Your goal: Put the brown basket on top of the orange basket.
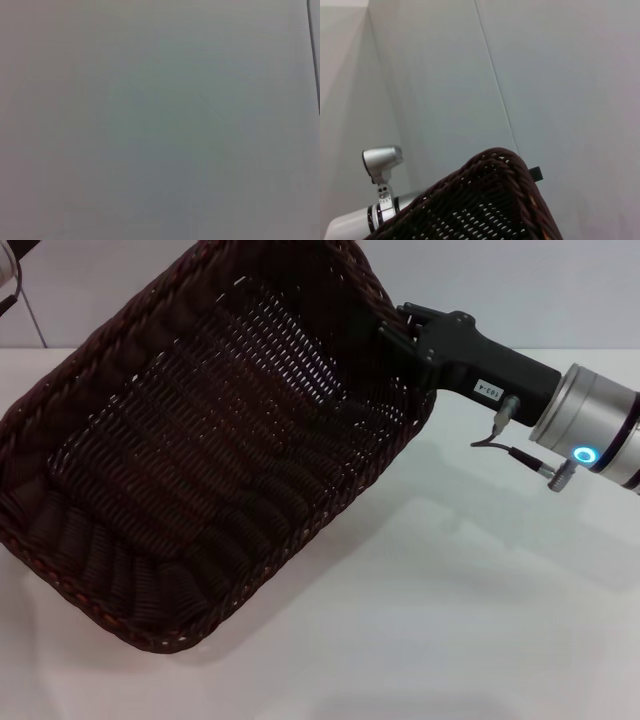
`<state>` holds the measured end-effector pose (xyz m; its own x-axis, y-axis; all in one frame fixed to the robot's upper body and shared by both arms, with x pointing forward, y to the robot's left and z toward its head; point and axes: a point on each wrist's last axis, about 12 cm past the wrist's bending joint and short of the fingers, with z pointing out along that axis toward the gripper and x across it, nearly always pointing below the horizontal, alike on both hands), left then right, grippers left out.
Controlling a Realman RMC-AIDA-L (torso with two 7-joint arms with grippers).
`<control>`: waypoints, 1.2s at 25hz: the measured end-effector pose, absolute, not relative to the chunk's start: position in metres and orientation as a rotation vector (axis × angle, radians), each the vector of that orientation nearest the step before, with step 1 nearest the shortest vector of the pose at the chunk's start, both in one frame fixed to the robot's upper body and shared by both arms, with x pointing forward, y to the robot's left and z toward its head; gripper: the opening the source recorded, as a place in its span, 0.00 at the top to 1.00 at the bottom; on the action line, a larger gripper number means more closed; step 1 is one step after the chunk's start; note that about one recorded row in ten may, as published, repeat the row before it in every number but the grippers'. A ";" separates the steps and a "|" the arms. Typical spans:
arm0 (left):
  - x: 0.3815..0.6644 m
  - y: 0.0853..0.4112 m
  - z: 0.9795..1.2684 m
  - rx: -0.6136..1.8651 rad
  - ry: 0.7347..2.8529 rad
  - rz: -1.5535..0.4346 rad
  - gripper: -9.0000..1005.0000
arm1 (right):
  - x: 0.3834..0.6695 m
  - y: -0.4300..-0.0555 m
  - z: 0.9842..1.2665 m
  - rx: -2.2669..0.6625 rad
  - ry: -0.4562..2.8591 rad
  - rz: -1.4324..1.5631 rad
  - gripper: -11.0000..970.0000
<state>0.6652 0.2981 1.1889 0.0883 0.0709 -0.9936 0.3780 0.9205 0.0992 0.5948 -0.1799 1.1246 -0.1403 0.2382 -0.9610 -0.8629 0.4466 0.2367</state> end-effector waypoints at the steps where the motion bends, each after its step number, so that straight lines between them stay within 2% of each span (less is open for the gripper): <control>1: 0.665 0.298 1.189 0.374 1.474 -0.237 0.15 | 0.595 -0.180 1.125 -0.602 1.392 1.059 0.80; 20: 0.665 0.294 1.189 0.382 1.467 -0.246 0.15 | 0.615 -0.154 1.101 -0.668 1.626 0.951 0.80; 25: 0.665 0.293 1.189 0.387 1.465 -0.242 0.15 | 0.617 -0.151 1.099 -0.684 1.649 0.930 0.75; 30: 0.666 0.294 1.188 0.388 1.467 -0.230 0.15 | 0.618 -0.152 1.101 -0.678 1.641 0.928 0.57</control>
